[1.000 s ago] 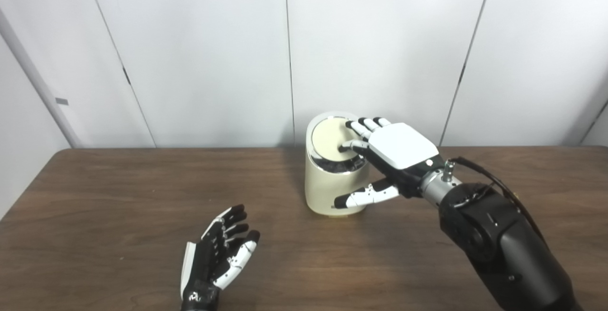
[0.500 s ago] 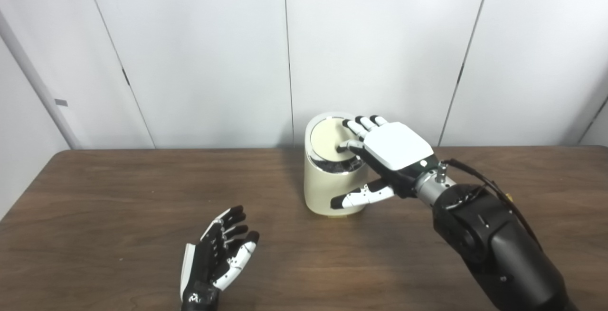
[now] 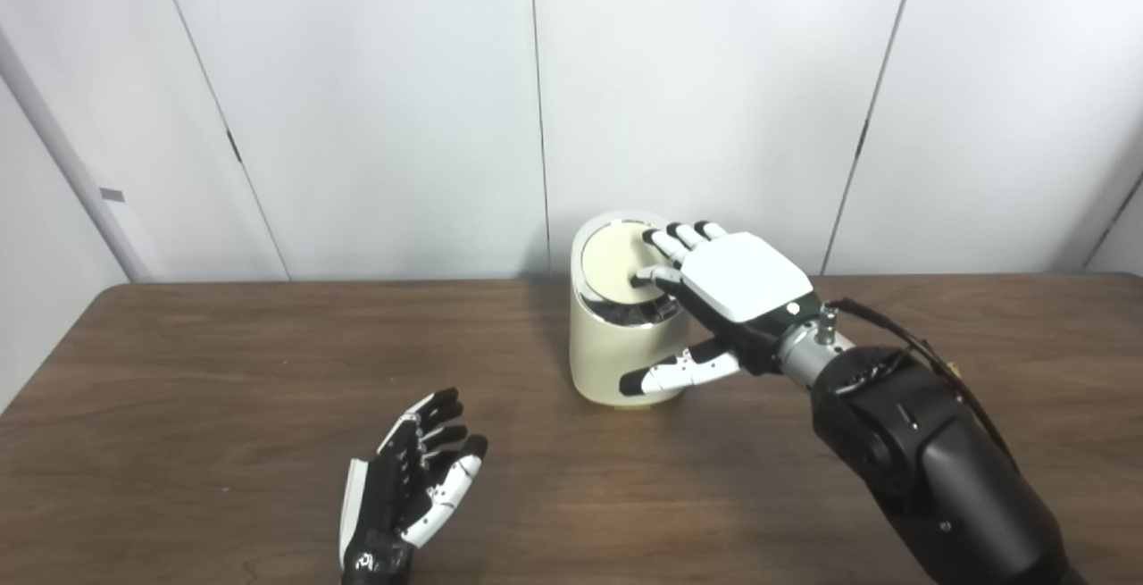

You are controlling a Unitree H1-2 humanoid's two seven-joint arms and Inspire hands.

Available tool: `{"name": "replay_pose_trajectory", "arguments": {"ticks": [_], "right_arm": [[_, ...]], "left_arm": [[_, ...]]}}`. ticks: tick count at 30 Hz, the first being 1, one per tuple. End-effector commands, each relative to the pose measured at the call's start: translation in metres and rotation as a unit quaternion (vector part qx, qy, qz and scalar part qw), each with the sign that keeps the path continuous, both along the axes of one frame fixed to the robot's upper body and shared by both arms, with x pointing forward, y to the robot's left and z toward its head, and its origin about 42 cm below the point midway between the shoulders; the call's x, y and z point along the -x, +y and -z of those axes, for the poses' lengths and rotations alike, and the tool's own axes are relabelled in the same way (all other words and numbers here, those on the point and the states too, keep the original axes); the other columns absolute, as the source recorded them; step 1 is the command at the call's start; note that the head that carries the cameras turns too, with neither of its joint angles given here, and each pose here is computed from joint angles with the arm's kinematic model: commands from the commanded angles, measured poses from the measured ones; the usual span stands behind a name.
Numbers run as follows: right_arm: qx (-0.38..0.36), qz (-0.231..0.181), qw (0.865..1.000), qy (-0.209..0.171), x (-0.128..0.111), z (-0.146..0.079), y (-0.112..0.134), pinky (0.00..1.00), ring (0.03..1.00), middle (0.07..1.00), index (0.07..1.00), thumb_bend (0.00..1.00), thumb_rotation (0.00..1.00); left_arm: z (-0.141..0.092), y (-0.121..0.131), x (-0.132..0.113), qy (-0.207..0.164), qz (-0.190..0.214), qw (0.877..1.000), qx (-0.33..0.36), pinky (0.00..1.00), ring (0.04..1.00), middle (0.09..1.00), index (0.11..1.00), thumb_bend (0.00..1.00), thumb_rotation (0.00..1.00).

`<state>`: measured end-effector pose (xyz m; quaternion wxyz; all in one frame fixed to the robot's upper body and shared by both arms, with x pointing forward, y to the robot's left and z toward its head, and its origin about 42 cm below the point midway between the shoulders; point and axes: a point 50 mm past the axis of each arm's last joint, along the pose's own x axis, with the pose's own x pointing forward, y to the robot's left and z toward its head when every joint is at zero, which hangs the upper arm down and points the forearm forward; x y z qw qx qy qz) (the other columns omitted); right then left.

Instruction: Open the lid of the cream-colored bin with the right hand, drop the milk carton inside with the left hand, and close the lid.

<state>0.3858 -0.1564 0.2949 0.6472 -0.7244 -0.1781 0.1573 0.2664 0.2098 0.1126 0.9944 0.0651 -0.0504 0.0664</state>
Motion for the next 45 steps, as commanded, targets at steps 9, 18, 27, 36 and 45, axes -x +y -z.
{"name": "replay_pose_trajectory", "arguments": {"ticks": [9, 18, 27, 36, 45], "right_arm": [[-0.032, 0.03, 0.998, -0.035, 0.017, -0.036, -0.029, 1.0, 1.0, 1.0, 0.908, 0.67, 0.97], [-0.052, 0.056, 0.996, -0.047, 0.023, -0.038, -0.048, 1.0, 1.0, 1.0, 0.955, 0.67, 1.0], [-0.144, 0.094, 0.985, 0.019, 0.038, -0.006, -0.082, 1.0, 1.0, 1.0, 0.967, 0.65, 0.96], [-0.26, 0.139, 0.954, 0.06, 0.061, 0.046, -0.125, 0.91, 0.983, 0.966, 0.948, 0.61, 0.91], [-0.414, 0.152, 0.887, 0.134, 0.087, 0.077, -0.126, 0.87, 0.951, 0.98, 0.982, 0.62, 1.0]], "left_arm": [[0.0, -0.003, 0.0, -0.002, 0.003, 1.0, -0.014, 0.68, 0.755, 0.8, 0.83, 0.56, 0.38], [0.002, -0.001, -0.002, -0.002, 0.005, 1.0, -0.005, 0.68, 0.756, 0.806, 0.834, 0.56, 0.38], [0.002, 0.002, -0.003, -0.003, 0.008, 1.0, 0.0, 0.66, 0.751, 0.807, 0.838, 0.55, 0.37], [0.001, 0.008, -0.004, -0.003, 0.008, 1.0, 0.002, 0.65, 0.755, 0.811, 0.843, 0.53, 0.39], [0.0, 0.014, -0.004, 0.005, 0.01, 1.0, -0.005, 0.67, 0.754, 0.804, 0.842, 0.5, 0.47]]}}
